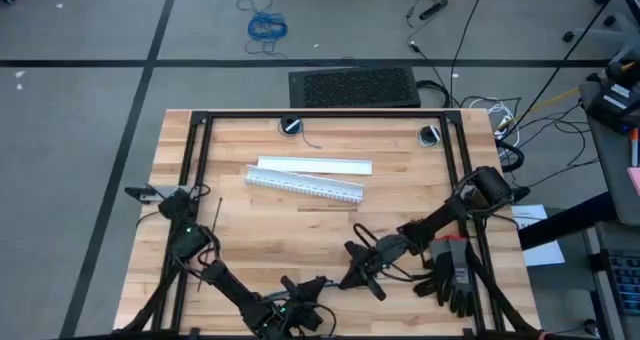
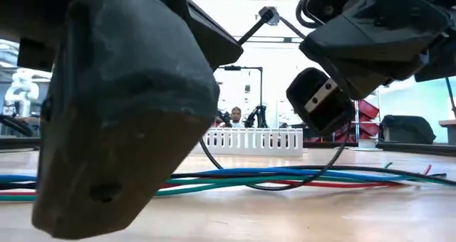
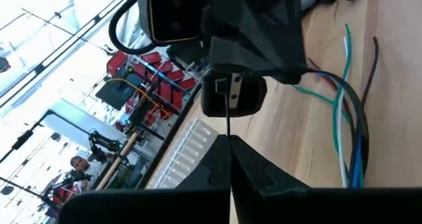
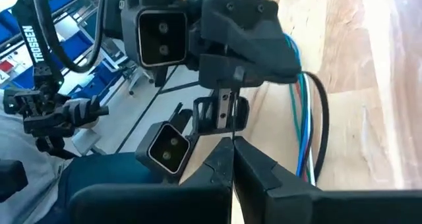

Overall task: Ziptie cables
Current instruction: Wrap the cable wire using a zip tie

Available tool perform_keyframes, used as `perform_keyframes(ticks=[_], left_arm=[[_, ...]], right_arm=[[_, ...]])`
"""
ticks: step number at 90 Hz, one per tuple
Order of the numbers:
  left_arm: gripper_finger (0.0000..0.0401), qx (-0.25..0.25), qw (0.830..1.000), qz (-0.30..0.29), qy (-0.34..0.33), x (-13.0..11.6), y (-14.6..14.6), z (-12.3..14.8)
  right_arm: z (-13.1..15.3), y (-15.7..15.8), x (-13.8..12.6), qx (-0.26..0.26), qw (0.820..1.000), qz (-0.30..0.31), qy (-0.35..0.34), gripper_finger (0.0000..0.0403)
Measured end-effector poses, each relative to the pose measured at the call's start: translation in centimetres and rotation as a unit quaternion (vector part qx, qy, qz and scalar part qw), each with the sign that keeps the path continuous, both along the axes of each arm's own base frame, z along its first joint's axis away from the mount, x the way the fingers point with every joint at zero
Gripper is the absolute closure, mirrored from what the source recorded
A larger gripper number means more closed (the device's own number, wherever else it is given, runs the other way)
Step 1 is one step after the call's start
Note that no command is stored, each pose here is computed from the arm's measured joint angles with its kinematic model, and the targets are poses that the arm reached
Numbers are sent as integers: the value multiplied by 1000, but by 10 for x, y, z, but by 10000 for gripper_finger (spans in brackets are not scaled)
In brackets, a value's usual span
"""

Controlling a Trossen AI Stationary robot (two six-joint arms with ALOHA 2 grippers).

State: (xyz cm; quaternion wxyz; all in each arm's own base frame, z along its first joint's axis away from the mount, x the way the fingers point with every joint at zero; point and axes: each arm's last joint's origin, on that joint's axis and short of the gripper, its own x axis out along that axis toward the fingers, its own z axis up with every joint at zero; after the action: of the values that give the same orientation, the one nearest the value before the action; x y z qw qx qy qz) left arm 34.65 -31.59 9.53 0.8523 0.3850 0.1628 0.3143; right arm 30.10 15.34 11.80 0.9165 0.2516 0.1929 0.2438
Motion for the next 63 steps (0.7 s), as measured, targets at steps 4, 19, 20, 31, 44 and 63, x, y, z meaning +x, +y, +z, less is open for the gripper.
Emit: perform_keyframes(ticks=[4, 19, 20, 31, 44, 63], left_arm=[[401, 0, 1000, 0, 0, 0, 0, 0], [401, 0, 1000, 0, 0, 0, 0, 0], [401, 0, 1000, 0, 0, 0, 0, 0], [401, 0, 1000, 0, 0, 0, 0, 0], [401, 0, 1000, 1, 0, 1, 1, 0], [401, -1, 1000, 4, 0, 2, 3, 0]], right_arm=[[0, 0, 0, 0, 1000, 0, 0, 403], [0, -3, 1, -4, 1000, -4, -3, 403], [0, -3, 1, -4, 1000, -4, -4, 403], [2, -3, 2, -4, 1000, -4, -15, 403], [2, -3, 2, -7, 1000, -3, -16, 403], [2, -3, 2, -9, 1000, -3, -16, 403]])
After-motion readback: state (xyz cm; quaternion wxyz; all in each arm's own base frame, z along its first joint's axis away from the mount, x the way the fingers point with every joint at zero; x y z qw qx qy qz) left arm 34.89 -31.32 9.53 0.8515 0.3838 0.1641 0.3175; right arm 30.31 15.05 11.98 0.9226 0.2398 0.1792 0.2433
